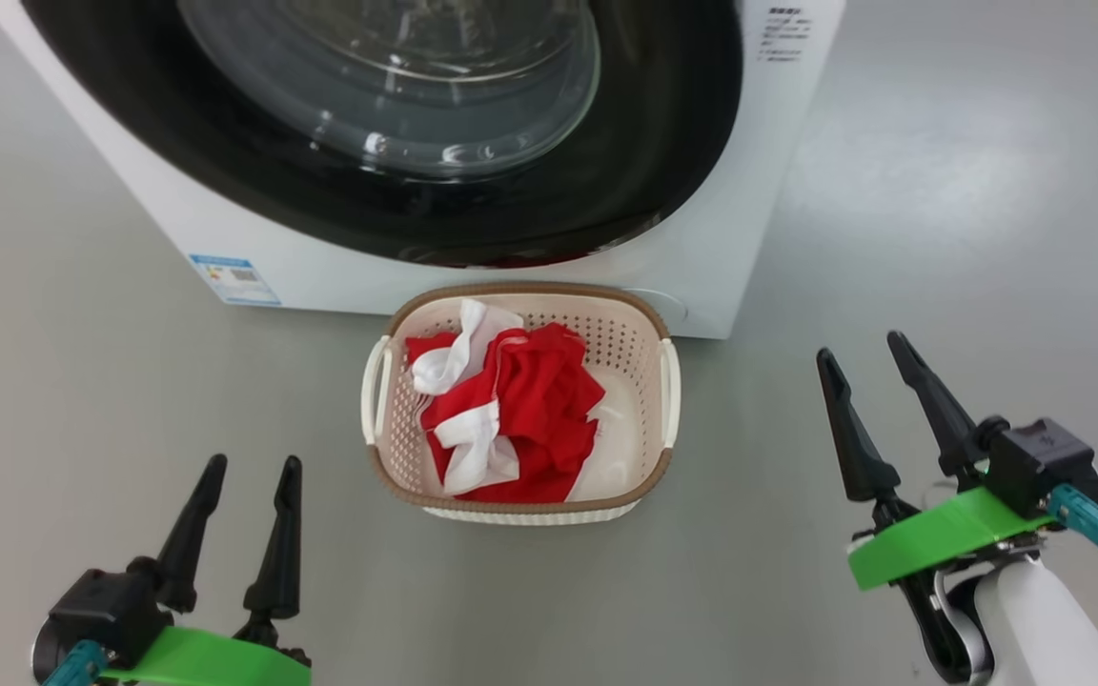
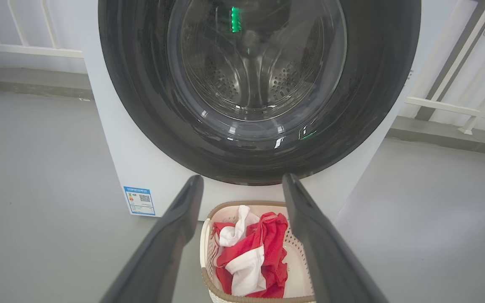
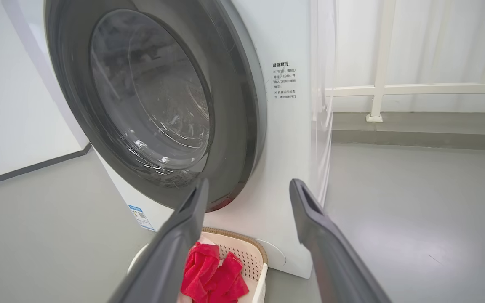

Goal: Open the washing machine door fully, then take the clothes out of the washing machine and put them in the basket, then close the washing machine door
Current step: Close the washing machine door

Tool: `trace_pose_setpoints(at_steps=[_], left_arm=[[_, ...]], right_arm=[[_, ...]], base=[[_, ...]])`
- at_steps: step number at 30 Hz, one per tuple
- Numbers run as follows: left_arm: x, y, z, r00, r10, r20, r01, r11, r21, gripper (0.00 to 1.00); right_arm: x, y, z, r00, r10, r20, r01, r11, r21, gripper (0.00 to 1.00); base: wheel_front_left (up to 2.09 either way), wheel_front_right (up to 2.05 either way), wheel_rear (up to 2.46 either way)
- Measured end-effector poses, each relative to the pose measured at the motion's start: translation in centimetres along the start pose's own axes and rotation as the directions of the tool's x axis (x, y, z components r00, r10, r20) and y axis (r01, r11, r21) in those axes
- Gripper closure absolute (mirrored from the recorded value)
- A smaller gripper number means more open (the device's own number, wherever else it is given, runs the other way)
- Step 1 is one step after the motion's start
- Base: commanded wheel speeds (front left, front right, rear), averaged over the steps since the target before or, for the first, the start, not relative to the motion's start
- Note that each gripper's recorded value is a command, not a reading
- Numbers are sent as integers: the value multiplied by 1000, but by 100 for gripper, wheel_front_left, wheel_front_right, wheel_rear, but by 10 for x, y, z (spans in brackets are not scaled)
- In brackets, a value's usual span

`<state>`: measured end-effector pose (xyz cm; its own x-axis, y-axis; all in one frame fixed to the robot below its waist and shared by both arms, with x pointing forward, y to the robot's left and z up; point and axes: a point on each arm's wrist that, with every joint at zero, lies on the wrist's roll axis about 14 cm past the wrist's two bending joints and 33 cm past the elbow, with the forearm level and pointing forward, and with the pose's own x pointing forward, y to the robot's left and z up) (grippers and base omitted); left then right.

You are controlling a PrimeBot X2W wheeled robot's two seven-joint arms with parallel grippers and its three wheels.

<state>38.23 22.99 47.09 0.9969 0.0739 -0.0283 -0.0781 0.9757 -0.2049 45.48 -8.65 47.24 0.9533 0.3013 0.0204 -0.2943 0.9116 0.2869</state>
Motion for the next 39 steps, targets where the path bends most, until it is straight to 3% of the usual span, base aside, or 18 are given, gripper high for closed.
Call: trace_pose_setpoints(at_steps=[23, 39], left_arm=[[-10, -20, 2, 997, -81, 3, 81, 997, 9, 0], [-16, -24, 6, 995, -98, 13, 97, 995, 18, 0]], right_arm=[[-85, -55, 13, 975, -222, 22, 222, 975, 1, 0], [-111, -66, 16, 960, -280, 33, 279, 960, 6, 0]], base=[[0, 0, 0], [0, 0, 0]])
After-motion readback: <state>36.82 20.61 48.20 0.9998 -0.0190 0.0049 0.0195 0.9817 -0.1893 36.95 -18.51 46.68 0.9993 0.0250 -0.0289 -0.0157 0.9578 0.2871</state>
